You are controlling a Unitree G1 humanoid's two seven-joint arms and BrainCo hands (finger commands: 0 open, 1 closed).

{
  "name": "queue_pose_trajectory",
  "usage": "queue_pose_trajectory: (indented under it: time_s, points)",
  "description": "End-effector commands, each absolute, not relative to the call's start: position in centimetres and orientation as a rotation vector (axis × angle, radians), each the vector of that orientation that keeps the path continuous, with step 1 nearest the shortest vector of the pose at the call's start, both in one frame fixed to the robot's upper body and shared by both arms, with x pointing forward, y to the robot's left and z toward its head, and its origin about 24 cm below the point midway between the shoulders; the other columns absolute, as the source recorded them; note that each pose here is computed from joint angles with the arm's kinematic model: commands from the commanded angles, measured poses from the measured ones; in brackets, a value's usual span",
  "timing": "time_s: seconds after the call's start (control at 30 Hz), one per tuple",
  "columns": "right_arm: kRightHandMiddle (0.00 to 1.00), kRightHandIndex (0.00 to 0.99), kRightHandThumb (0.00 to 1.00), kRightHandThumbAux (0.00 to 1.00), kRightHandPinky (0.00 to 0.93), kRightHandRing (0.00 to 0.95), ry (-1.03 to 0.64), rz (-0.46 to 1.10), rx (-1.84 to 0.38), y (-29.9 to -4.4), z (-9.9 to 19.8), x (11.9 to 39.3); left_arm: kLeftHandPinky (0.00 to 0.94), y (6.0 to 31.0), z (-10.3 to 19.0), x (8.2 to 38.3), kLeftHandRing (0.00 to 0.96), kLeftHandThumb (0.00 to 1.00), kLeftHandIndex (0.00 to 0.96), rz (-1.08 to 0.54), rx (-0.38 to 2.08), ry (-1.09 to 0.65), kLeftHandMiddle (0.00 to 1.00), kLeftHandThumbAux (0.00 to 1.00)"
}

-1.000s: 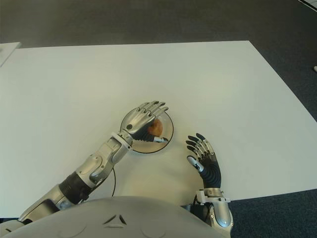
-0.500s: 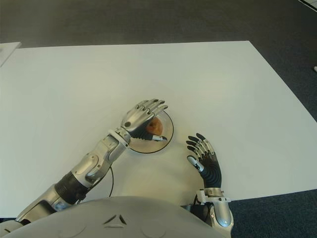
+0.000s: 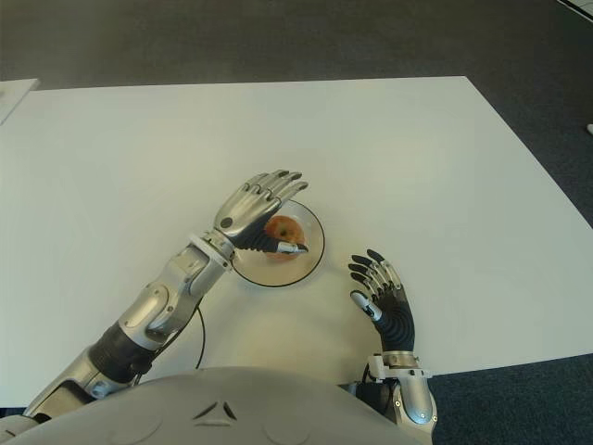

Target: Put the apples into the plate.

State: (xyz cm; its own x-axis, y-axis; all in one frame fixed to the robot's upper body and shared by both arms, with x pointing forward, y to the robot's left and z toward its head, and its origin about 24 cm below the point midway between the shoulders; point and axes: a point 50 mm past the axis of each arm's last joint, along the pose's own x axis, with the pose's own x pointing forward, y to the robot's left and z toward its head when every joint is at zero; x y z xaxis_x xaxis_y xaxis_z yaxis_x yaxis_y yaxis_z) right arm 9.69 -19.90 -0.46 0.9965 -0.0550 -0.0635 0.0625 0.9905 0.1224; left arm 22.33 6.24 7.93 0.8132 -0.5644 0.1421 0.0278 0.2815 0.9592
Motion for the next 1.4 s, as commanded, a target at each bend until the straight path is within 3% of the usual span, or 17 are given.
queue_pose_trajectory:
  time_s: [0.03,0.23,0.43,0.63,0.87,1.23,1.4]
  points:
    - [0.293,0.158,0.407,0.671,0.257,0.284,0.119,-0.066,0.14,-19.8,-1.3,9.1,0.068,8.0,7.8,22.2,0.012,0.123,0.051,-0.373,1.23,-0.505,0.019,0.315]
    - [0.296,0.158,0.402,0.673,0.257,0.286,0.123,-0.067,0.136,-19.8,-1.2,9.1,0.124,9.9,8.2,21.3,0.045,0.132,0.084,-0.342,1.164,-0.479,0.046,0.315]
    - [0.293,0.156,0.419,0.672,0.302,0.292,0.138,-0.077,0.14,-19.6,-1.0,8.9,0.172,12.1,6.8,18.9,0.09,0.174,0.112,-0.283,0.938,-0.35,0.075,0.316]
    - [0.29,0.157,0.463,0.656,0.327,0.302,0.143,-0.074,0.152,-19.3,-0.8,8.9,0.181,12.8,6.1,18.0,0.121,0.201,0.103,-0.231,0.77,-0.295,0.107,0.342]
    - [0.282,0.168,0.469,0.643,0.337,0.302,0.133,-0.044,0.14,-19.4,-0.8,8.9,0.202,15.6,5.0,14.7,0.141,0.21,0.088,-0.149,0.622,-0.166,0.124,0.396]
    - [0.267,0.173,0.455,0.627,0.333,0.298,0.129,-0.016,0.122,-19.3,-0.8,9.0,0.206,16.0,3.8,12.6,0.16,0.24,0.106,0.011,0.374,-0.096,0.157,0.536]
    - [0.263,0.175,0.451,0.629,0.318,0.289,0.122,-0.011,0.106,-19.4,-0.7,8.9,0.215,16.8,2.6,10.9,0.167,0.212,0.115,0.06,0.329,-0.072,0.163,0.549]
